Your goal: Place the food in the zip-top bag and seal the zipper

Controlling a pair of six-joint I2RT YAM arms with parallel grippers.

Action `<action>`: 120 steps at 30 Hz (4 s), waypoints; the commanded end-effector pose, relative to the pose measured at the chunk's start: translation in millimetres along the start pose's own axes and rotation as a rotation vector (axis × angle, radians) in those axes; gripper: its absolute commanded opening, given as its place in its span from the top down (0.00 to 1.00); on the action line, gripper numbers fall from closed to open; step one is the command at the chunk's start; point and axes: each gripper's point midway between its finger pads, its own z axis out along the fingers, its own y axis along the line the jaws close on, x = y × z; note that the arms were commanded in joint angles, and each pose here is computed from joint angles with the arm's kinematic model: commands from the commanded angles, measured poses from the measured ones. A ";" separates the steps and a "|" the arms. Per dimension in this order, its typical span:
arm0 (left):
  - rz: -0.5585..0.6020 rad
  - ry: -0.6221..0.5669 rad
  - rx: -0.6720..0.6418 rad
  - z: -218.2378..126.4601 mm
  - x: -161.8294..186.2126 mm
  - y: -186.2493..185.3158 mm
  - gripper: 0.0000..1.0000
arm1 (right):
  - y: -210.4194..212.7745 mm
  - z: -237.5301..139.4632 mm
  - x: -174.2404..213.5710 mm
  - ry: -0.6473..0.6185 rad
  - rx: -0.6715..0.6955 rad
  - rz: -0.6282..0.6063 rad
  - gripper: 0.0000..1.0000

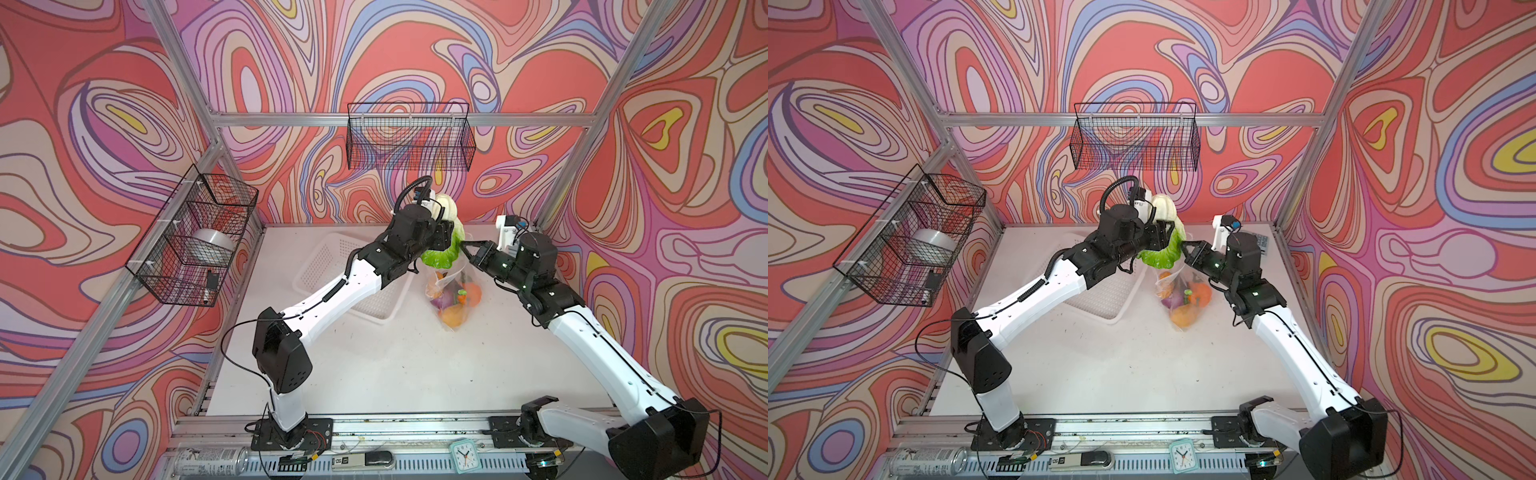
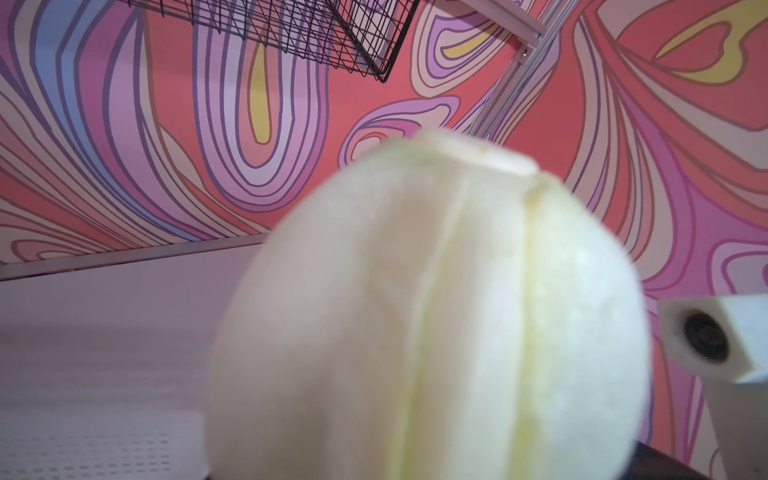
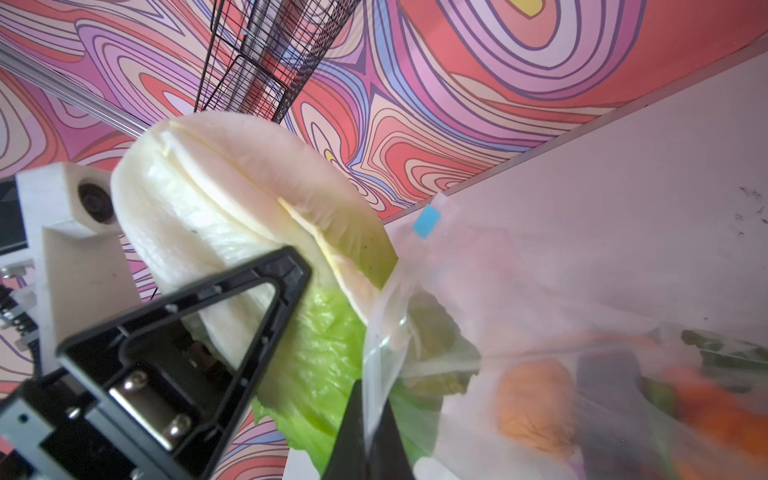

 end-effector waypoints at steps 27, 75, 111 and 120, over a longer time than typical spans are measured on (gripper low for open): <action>0.381 -0.089 -0.185 -40.4 -35.5 14.5 0.36 | 21.1 13.6 1.7 0.062 -0.103 -0.013 1.00; -0.264 -0.053 0.282 -97.8 -23.1 13.0 0.83 | 4.1 12.6 -0.5 0.033 -0.016 -0.028 1.00; -0.262 -0.056 0.070 -18.3 5.3 -3.4 0.76 | 22.8 6.5 -1.5 0.031 -0.101 0.004 1.00; -0.249 -0.092 -0.001 -19.5 32.6 1.5 0.75 | 24.4 6.3 -2.1 0.024 -0.115 0.015 1.00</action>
